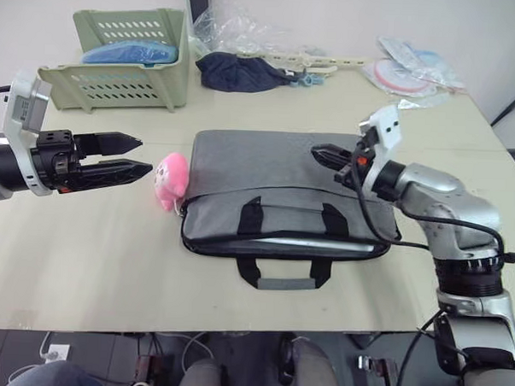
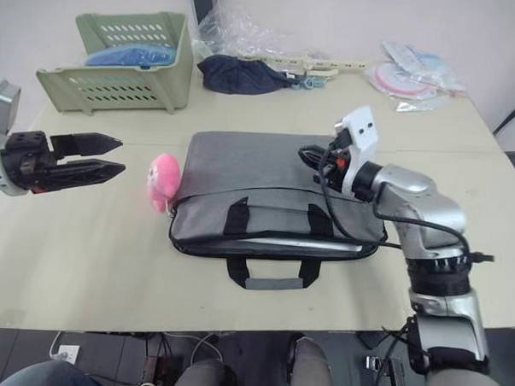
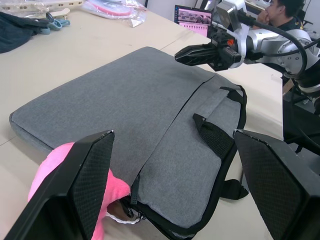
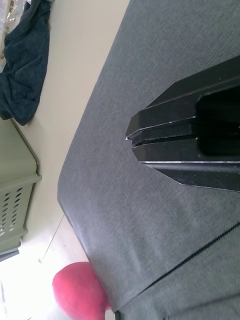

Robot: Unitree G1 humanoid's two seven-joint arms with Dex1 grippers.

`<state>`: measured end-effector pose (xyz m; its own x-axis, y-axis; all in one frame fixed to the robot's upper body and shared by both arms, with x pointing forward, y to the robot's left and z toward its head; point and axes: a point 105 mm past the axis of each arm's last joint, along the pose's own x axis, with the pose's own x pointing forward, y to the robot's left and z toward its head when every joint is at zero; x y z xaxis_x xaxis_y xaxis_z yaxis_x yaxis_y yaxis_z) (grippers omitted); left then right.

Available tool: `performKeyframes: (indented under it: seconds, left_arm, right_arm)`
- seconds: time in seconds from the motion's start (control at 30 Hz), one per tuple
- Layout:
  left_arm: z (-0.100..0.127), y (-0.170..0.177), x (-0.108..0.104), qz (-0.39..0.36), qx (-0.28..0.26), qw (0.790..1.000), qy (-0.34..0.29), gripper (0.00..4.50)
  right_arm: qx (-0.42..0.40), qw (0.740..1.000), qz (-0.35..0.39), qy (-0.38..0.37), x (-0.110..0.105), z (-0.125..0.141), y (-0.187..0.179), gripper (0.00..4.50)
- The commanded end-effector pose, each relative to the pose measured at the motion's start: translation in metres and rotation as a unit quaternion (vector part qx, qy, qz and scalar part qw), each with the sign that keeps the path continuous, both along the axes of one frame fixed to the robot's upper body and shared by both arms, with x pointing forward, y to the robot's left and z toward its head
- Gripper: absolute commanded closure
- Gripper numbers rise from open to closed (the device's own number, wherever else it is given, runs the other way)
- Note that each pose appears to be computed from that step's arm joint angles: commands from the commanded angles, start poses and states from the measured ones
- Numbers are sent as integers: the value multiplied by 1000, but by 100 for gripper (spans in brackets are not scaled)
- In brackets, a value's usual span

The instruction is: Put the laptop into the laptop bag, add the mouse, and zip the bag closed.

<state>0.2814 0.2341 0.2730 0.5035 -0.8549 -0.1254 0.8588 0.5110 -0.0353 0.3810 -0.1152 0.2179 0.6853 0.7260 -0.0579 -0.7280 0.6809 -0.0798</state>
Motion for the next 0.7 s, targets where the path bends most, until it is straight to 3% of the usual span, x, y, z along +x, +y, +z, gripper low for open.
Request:
performKeyframes:
  seconds: [0.03,0.4,0.7]
  left_arm:
    - [11,-2,-6,-1,-4,1000,-26,39]
    - [2,-5,-14,10,0,1000,-8,39]
    - [1,-11,-19,6,2,1000,-3,39]
  right_arm:
    - [17,999,28,-36,2,13,17,439]
    - [57,995,84,-25,-11,7,61,439]
    - [54,994,92,20,-17,-28,70,439]
